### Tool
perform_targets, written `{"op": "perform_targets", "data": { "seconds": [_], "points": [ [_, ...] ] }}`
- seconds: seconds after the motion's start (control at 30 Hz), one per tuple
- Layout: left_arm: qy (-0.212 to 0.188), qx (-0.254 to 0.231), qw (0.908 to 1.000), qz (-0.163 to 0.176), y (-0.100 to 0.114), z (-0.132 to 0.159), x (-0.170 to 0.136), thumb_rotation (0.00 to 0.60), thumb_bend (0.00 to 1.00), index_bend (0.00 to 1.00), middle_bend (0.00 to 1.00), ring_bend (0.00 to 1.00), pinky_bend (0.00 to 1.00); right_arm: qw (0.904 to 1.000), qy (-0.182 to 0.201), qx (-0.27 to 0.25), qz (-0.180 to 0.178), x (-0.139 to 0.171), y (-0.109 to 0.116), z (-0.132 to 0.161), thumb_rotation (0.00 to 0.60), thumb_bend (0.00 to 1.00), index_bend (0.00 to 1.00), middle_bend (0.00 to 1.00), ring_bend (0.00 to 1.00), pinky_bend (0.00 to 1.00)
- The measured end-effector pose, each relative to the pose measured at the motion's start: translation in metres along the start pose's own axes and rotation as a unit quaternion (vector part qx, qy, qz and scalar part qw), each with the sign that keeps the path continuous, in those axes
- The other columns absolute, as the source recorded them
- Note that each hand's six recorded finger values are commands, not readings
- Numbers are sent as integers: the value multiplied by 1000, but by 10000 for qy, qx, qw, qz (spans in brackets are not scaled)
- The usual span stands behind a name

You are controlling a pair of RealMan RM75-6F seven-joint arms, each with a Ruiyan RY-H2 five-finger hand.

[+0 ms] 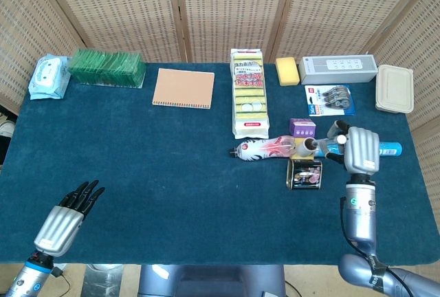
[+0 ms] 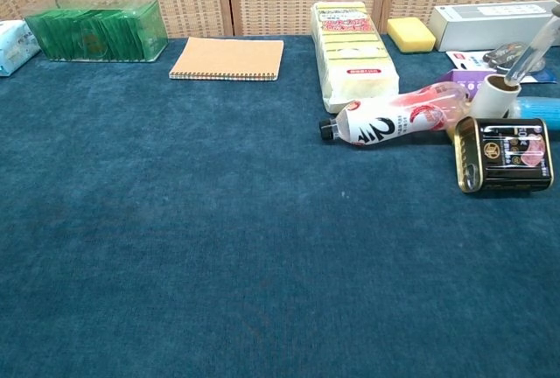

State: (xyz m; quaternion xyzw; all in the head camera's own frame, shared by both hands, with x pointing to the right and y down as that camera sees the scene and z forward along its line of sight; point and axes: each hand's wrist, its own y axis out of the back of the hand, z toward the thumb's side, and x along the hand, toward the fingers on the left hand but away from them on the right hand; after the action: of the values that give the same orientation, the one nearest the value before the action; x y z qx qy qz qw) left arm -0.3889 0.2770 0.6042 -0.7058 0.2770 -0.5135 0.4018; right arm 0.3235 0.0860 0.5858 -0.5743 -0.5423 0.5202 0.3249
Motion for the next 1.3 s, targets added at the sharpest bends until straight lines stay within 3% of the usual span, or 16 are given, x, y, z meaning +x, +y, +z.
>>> {"op": "perform_targets", "data": {
  "seconds": [0.5,0.77,1.07,1.3],
  "points": [
    [0,-1,10000,19,1,0,-1,600,205,32,17,13,211,10000,31,-17,-64,3,22,3,600,363,775,917,971,832],
    [-3,-5,10000,25,2,0,-1,600,206,31,17,14,211,9998,54,-153,73,4,26,3,600,389,800,951,1000,864],
    [2,-11,10000,49,3,-1,-2,600,205,32,17,14,211,9984,77,-343,433,10,34,5,600,413,800,974,1000,909],
    [6,-24,10000,72,4,-1,-3,600,205,31,17,14,211,9940,249,-226,1038,28,36,11,600,447,801,994,1000,922]
  ]
}}
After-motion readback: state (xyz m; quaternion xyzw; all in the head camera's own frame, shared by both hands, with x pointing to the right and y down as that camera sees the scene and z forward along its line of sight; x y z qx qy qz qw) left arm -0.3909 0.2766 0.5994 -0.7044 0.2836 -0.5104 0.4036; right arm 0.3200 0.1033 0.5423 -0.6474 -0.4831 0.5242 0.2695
